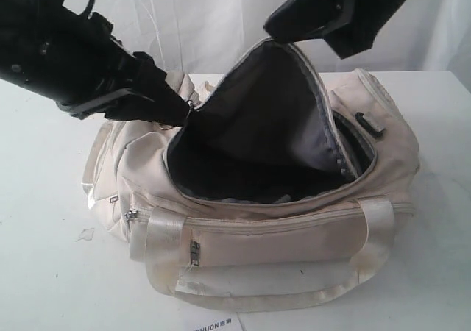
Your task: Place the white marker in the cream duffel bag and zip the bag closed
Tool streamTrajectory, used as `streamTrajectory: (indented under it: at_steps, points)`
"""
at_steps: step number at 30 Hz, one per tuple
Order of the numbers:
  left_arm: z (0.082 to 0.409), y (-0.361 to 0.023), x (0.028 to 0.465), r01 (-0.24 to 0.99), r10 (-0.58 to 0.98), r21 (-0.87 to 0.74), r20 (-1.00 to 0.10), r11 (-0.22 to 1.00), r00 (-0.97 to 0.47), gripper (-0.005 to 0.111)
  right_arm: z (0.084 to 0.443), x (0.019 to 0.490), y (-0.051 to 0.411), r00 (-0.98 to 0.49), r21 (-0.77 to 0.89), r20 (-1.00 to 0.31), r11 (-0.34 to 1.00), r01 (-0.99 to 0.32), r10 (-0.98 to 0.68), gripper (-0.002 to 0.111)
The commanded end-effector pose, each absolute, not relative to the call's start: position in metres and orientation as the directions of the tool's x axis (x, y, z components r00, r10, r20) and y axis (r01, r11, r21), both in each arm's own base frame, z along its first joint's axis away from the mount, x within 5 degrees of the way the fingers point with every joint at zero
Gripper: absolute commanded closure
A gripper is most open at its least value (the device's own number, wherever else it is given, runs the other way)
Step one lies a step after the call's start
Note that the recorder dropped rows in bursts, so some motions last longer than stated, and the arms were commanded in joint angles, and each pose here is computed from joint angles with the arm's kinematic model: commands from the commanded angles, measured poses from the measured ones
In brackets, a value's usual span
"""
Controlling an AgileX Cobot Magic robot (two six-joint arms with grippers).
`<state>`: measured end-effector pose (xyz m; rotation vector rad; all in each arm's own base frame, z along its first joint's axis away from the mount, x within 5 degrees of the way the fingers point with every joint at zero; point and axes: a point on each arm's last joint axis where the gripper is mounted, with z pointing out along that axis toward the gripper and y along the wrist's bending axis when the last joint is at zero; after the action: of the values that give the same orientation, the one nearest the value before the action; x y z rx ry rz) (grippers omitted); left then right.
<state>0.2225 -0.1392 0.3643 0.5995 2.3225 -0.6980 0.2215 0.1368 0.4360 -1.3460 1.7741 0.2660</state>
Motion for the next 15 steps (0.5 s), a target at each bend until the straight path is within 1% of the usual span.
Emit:
streamTrajectory:
  at_steps: [1,4,8,13,15]
  points:
    - [0.372,-0.127,0.213,0.532,0.242,-0.265,-0.672,0.804,-0.7,0.057,0.44,0.218,0.117,-0.108,-0.4,-0.666,0.476,-0.783,-0.738,0.056]
    - [0.373,-0.125,0.214,0.525,0.239,-0.234,-0.692,0.818,-0.681,0.057,0.437,0.222,0.117,-0.119,-0.412,-0.645,0.475,-0.778,-0.755,0.056]
    - [0.372,-0.12,0.217,0.495,0.242,-0.19,-0.693,0.848,-0.68,0.057,0.429,0.237,0.113,-0.152,-0.461,-0.586,0.481,-0.745,-0.796,0.056]
    - [0.372,-0.12,0.218,0.495,0.241,-0.188,-0.696,0.848,-0.677,0.057,0.416,0.255,0.112,-0.167,-0.458,-0.559,0.47,-0.754,-0.813,0.056]
    - [0.372,-0.119,0.218,0.495,0.245,-0.179,-0.698,0.85,-0.673,0.057,0.409,0.264,0.115,-0.15,-0.468,-0.536,0.441,-0.766,-0.83,0.056]
